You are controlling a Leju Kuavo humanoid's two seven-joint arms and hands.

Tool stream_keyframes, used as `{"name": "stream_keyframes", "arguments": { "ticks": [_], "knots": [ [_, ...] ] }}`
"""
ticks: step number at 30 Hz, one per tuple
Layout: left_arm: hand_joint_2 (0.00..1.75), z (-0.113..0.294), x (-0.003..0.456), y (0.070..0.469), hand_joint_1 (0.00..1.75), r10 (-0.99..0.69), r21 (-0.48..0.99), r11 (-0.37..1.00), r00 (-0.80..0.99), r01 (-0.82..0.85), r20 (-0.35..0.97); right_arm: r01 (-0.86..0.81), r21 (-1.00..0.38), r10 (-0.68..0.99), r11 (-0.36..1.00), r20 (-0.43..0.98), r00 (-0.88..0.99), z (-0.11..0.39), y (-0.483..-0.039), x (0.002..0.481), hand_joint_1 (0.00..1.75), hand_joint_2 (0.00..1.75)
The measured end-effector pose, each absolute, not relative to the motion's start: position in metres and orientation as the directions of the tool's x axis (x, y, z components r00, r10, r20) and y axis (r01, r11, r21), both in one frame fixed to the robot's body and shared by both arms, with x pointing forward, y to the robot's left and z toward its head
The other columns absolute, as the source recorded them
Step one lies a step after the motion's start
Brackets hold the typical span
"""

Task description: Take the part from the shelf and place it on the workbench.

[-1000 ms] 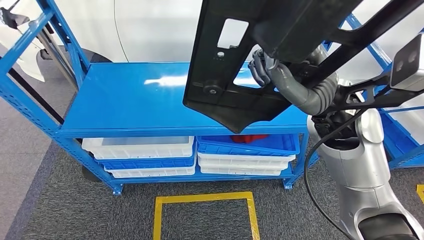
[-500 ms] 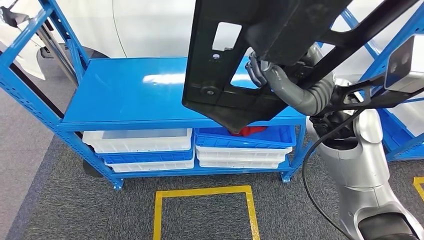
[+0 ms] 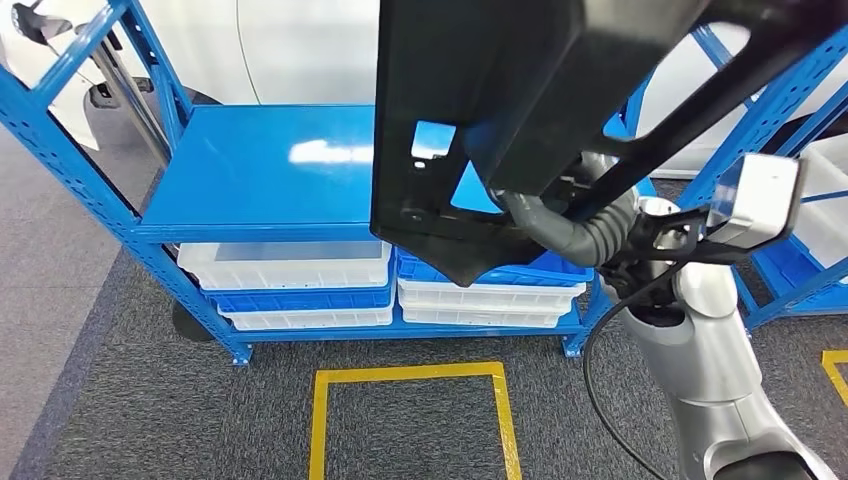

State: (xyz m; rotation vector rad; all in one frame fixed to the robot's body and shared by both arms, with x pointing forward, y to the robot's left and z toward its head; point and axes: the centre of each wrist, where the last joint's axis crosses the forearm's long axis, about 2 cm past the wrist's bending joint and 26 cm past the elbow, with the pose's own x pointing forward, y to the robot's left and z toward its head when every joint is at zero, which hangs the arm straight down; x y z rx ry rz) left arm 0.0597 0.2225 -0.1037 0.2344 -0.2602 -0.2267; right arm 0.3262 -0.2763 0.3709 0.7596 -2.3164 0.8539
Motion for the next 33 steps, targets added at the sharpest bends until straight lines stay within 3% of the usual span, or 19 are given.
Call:
{"name": "stream_keyframes", "arguments": {
  "ticks": [11,23,33],
  "knots": [
    [1.75,-0.103,0.063,0.222,0.00,-0.265,0.250,0.946,0.937,0.207,0.227,-0.650,-0.311,-0.279,0.693,0.716,-0.640,0.297,-0.272,0.309,1.75,1.75],
    [1.75,-0.103,0.066,0.223,0.00,-0.274,0.260,0.942,0.934,0.212,0.230,-0.666,-0.325,-0.266,0.671,0.733,-0.626,0.233,-0.289,0.261,1.75,1.75],
    [1.75,-0.103,0.063,0.222,0.00,-0.332,0.272,0.923,0.922,0.273,0.200,-0.704,-0.282,-0.285,0.652,0.769,-0.572,0.212,-0.284,0.226,1.75,1.75]
  ]
}}
